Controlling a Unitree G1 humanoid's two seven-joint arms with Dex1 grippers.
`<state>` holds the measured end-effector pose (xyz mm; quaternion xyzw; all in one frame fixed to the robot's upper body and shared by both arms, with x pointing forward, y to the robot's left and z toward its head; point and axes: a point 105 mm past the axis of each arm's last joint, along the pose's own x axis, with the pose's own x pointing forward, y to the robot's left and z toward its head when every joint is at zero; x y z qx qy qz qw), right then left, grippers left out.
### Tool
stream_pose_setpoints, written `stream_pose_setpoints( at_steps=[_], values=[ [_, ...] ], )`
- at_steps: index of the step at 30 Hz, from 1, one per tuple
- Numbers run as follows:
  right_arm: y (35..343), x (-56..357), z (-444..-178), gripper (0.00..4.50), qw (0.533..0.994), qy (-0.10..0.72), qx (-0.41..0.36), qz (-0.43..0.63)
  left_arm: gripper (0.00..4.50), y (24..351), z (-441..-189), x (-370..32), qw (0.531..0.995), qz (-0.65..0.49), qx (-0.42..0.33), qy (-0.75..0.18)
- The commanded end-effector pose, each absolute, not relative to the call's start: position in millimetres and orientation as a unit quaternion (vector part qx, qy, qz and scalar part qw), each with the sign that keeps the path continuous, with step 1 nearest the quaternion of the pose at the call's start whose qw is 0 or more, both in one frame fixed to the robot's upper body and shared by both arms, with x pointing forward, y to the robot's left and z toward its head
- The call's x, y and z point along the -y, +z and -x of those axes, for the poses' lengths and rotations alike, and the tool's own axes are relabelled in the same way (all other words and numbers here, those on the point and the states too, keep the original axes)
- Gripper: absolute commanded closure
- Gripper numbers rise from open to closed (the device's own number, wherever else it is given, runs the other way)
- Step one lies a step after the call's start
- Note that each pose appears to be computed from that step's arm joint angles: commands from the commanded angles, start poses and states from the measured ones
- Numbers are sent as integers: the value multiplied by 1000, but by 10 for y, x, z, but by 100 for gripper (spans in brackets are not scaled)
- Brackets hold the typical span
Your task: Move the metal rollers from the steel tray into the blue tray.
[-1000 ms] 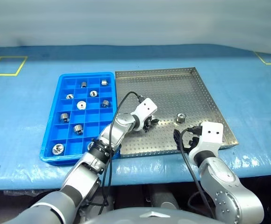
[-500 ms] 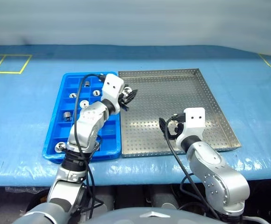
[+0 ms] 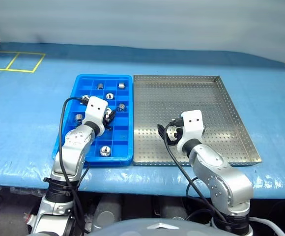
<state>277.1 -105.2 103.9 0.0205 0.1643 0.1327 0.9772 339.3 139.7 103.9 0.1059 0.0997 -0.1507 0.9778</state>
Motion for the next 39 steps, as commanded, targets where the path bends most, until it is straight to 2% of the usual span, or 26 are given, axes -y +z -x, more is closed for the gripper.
stream_pose_setpoints(
  at_steps=[1,6,12,15,18,23,28,39],
  values=[
    [1127,1062,-2770,0,981,131,-142,-24,278,1034,-3392,-1435,980,-105,-98,-139],
    [1127,1093,-2753,0,982,122,-142,-30,278,924,-3393,-1450,978,-99,-123,-137],
    [1132,1154,-2733,0,984,107,-141,-30,87,958,-3404,-1414,976,-95,-124,-151],
    [1154,1301,-2745,0,989,62,-132,-27,2,1205,-3426,-1259,977,-76,-65,-189],
    [1175,1593,-2806,0,992,-36,-111,-54,2,1421,-3348,-938,960,-53,-10,-275],
    [1055,1897,-2840,0,984,-132,-109,-39,2,1393,-3119,-543,922,-45,6,-384],
    [920,1961,-2892,0,980,-151,-126,12,2,1355,-2860,-230,889,-23,9,-458],
    [720,1928,-3168,0,977,-162,-141,-10,2,1201,-2419,89,831,-16,-24,-556]
  ],
)
